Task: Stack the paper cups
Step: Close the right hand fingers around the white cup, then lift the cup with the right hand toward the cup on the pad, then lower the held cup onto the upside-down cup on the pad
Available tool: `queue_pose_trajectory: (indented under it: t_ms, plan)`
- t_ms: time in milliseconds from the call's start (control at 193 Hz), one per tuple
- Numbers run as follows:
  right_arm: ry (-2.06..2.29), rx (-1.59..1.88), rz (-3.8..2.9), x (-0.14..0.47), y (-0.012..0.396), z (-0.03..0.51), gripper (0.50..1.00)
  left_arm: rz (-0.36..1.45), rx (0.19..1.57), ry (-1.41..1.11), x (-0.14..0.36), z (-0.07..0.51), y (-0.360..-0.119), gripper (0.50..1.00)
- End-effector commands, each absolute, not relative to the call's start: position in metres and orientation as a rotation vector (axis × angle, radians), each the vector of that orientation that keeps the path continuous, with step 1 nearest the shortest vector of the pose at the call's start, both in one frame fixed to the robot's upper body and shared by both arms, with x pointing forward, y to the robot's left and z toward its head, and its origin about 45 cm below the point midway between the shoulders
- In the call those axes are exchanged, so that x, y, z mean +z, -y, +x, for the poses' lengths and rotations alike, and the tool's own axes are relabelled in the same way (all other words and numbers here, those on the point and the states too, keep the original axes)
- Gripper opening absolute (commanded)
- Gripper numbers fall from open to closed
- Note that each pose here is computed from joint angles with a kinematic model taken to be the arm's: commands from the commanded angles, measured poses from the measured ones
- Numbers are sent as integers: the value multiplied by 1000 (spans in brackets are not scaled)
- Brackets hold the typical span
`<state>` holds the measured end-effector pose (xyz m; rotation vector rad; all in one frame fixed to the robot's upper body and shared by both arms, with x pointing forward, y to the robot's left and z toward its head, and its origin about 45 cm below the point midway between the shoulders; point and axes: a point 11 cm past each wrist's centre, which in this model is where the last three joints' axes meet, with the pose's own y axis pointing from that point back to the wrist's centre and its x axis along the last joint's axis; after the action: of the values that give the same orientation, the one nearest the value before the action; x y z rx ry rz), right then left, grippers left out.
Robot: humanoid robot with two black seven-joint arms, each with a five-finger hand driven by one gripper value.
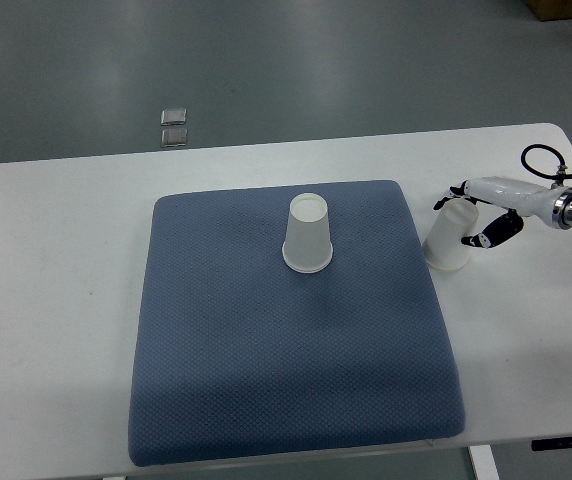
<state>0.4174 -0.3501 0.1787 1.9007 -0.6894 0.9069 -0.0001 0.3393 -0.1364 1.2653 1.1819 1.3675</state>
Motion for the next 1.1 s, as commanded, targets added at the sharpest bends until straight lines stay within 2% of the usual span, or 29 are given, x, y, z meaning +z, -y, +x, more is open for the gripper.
queue_pose_trajectory:
  t_ms: [0,218,223,373,570,751,756,829,1093]
  plan:
    - [709,910,1905,184,351,420,611,1264,1368,-1181,-136,1,-339,1000]
    - [772,959,1934,214,341,436,609,1266,1366,-1181,-136,0,-339,1000]
    - [790,987,1963,230,332,442,609,1266,1366,-1181,-136,0,-339,1000]
    - [785,1030,2053,276,310,450,607,1266,1366,-1181,-136,0,-339,1000]
    - [731,1119,2143,315,267,453,607,1266,1366,-1181,-136,0,-339,1000]
    - [682,1155,2179,331,245,451,607,1266,1366,-1181,-136,0,-339,1000]
    - [645,1162,2198,336,233,450,609,1266,1366,-1181,-136,0,-339,1000]
    - [597,1168,2227,341,215,449,609,1265,1367,-1182,-136,0,-339,1000]
    - [510,1177,2257,346,183,446,613,1266,1366,-1181,-136,0,-339,1000]
